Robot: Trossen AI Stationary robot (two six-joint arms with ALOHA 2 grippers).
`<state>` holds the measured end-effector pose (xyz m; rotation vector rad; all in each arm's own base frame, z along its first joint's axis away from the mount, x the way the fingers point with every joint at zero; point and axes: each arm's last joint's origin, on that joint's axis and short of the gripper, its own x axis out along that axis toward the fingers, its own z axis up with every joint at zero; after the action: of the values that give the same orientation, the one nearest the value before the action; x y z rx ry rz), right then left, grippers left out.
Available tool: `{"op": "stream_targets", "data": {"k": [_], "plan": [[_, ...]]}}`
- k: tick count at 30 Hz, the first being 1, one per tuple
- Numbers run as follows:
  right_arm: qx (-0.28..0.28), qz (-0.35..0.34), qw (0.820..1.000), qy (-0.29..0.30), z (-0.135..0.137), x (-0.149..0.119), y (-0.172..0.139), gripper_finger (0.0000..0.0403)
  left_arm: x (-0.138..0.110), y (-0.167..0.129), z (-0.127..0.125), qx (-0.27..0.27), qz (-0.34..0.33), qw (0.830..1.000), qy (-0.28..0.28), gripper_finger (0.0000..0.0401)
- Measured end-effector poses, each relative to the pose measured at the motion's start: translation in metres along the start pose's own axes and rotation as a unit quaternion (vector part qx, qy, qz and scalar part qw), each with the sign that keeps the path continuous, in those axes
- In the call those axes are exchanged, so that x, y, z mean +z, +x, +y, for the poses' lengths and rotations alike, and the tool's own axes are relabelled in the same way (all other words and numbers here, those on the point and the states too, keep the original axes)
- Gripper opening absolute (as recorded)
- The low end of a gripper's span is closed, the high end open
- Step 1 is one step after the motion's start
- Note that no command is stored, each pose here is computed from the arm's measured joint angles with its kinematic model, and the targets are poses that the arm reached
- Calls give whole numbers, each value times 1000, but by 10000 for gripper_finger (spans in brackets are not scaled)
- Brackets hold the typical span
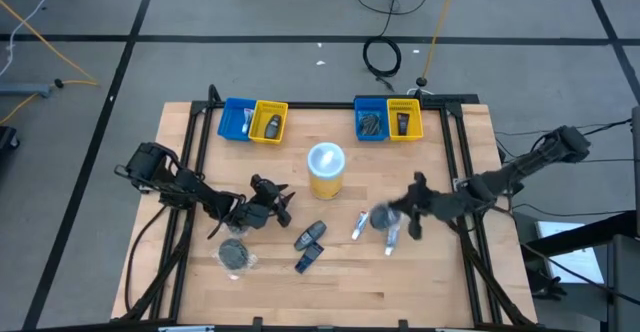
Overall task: Pick & Place Travel size toiletries
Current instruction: Put the bottom right hairbrush into the right blue bin
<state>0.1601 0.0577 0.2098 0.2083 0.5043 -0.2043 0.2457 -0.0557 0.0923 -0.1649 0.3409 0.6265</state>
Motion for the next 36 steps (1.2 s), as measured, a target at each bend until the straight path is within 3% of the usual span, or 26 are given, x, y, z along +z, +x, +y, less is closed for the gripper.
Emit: {"op": "stream_targets", "data": {"k": [3, 6, 10, 16, 21, 26, 31, 36], "plan": [[-95, -55, 994, -13, -11, 11, 12, 1, 12, -9, -4, -18, -18, 1000, 13, 152], [-202, -95, 975, 1, -26, 20, 22, 1, 30, -24, -6, -22, -46, 998, 41, 152], [-296, -121, 947, 24, -48, 29, 34, 0, 57, -53, 3, 41, -91, 993, 65, 152], [-352, -159, 922, 16, -72, 48, 48, 0, 93, -87, 30, 174, -148, 971, 67, 152], [-358, -170, 917, 34, -101, 55, 59, 0, 115, -89, 55, 216, -148, 962, 75, 152], [-377, -177, 905, 90, -139, 53, 75, 0, 119, -72, 76, 210, -122, 967, 75, 152], [-410, -183, 884, 134, -164, 42, 95, 0, 111, -52, 87, 140, -63, 986, 57, 152], [-424, -202, 865, 176, -180, 29, 113, 0, 106, -39, 88, 104, -31, 992, 71, 152]]}}
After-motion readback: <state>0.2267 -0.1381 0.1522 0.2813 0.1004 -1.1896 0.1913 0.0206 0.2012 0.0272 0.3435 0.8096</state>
